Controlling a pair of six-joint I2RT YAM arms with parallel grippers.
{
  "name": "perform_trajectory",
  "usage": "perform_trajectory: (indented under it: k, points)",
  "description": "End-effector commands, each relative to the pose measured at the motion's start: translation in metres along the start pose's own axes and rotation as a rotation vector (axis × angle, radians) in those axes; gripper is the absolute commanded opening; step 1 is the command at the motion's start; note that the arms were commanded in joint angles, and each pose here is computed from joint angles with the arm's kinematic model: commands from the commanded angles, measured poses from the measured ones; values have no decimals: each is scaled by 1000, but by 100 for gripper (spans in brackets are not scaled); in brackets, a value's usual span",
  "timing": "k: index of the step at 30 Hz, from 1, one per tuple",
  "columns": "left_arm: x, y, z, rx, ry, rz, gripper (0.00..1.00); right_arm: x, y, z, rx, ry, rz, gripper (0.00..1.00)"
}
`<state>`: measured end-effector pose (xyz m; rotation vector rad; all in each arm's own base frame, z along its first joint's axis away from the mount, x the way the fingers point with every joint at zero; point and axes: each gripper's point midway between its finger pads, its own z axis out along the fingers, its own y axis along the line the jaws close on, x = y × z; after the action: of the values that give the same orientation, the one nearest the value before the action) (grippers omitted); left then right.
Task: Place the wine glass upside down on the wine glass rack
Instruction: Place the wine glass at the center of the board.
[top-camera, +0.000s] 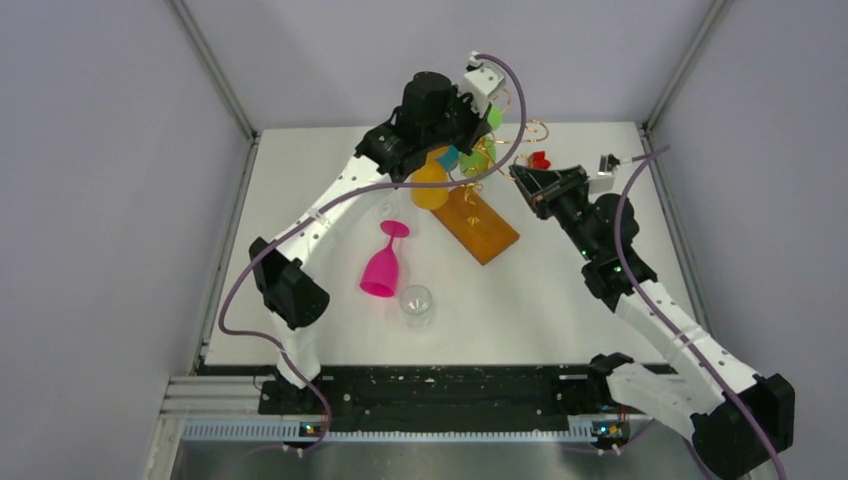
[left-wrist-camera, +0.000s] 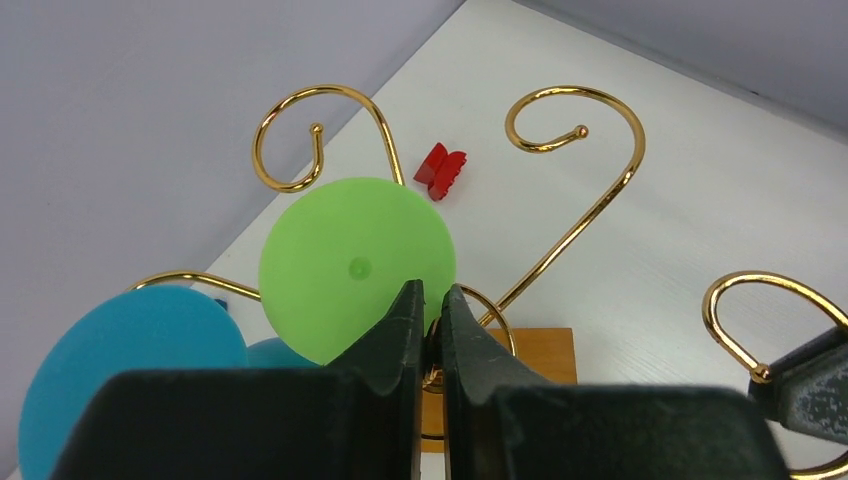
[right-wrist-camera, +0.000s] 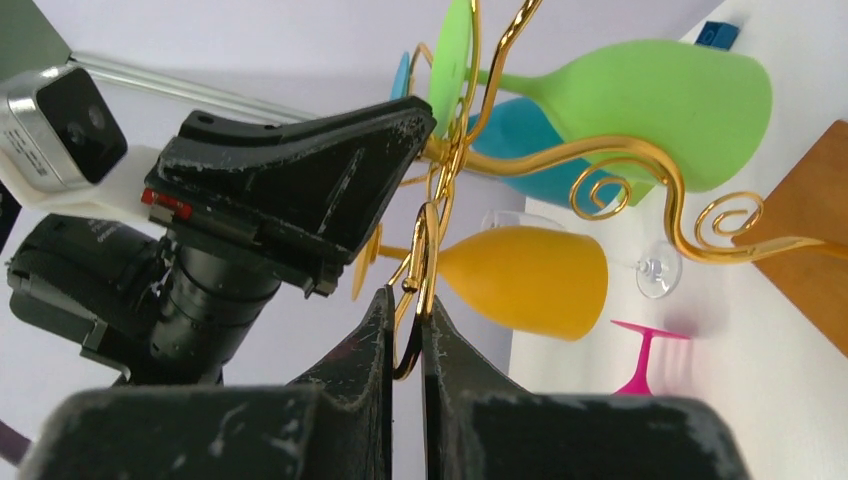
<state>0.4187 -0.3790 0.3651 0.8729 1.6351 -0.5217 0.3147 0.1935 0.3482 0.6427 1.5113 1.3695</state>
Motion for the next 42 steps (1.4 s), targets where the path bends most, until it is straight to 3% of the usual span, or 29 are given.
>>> perform_trajectory:
  k: [1, 19, 24, 30, 42]
  points:
    - [-59, -2, 16, 32, -227, 49, 0, 71, 54, -20, -238, 283, -96, 0]
    - [-40, -9, 23, 107, -215, 61, 0, 108, 64, -12, -257, 344, -101, 0]
    - [-37, -11, 12, 97, -252, 65, 0, 107, 58, -16, -250, 334, -141, 15]
    - [-31, -10, 1, 69, -281, 68, 0, 102, 59, -20, -255, 310, -193, 26]
    - [-20, -10, -7, 53, -275, 66, 0, 87, 60, -32, -245, 256, -291, 36]
